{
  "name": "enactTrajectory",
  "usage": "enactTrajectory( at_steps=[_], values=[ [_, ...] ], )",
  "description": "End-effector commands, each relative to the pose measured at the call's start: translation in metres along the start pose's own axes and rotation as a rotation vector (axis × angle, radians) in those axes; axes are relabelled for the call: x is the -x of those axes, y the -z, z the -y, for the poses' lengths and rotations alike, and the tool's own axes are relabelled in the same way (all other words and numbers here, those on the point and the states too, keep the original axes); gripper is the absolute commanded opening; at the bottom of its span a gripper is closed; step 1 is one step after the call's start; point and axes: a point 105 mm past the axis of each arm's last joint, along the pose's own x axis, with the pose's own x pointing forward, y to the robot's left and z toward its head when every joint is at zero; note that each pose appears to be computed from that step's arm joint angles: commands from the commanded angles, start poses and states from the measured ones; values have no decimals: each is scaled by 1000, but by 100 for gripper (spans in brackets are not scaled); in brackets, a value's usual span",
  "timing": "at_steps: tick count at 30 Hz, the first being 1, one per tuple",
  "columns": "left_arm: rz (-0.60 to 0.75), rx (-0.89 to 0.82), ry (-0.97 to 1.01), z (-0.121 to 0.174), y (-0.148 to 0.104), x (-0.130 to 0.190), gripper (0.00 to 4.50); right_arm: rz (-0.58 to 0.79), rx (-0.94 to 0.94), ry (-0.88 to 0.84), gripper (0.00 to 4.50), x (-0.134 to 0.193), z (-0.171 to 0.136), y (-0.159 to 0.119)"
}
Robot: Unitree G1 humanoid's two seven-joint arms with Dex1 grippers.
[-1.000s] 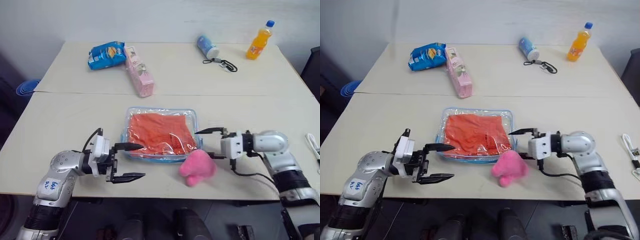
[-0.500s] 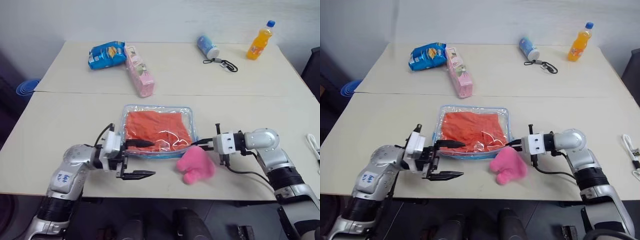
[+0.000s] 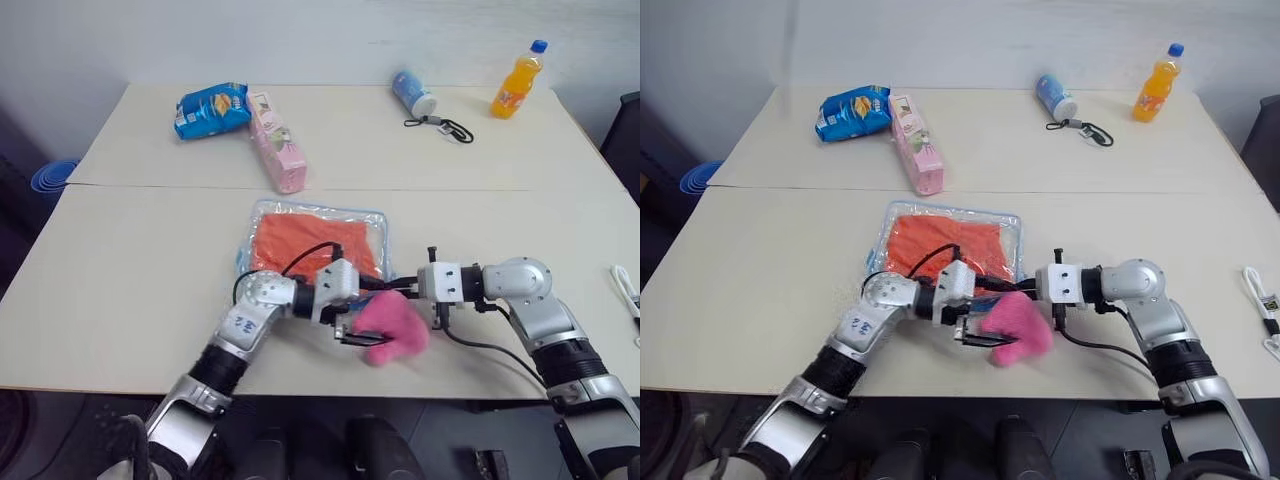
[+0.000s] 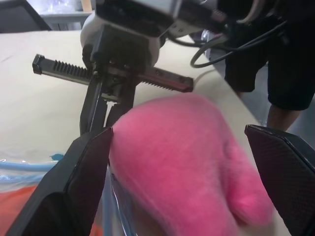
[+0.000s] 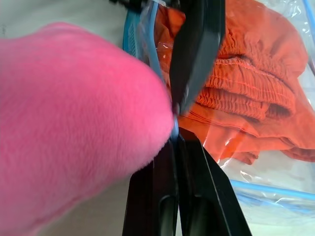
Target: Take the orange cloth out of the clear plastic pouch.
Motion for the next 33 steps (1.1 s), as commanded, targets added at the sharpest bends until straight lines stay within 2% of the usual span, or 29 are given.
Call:
enactTrajectory(
  at_steps=[1, 4, 9, 13, 17, 20, 23, 27, 33],
  values=[
    [-64, -71, 10, -1, 6, -12, 450, 6, 14, 14, 3, 1, 0, -6],
    [-83, -88, 2, -1, 11, -13, 393, -2, 10, 23, 0, 3, -1, -5],
    [-61, -87, 4, 2, 9, -6, 245, -14, 10, 36, 0, 9, -2, -2],
    [-61, -87, 1, 2, 9, 10, 125, -15, 13, 35, 0, 14, -5, -1],
    [34, -9, 42, 5, -6, 38, 19, -18, 22, 33, 0, 19, -6, 1],
    [82, 60, 101, 12, -14, 71, 4, -11, 29, 27, 0, 22, -6, 1],
    [49, 96, 76, 10, -12, 101, 4, -4, 45, 8, 0, 25, -7, 1],
    [14, 167, -16, -1, -13, 142, 4, -3, 62, -19, 0, 28, -10, 2],
    [-124, 261, -200, -12, 4, 210, 4, 9, 102, -52, 0, 39, -14, 1]
  ],
)
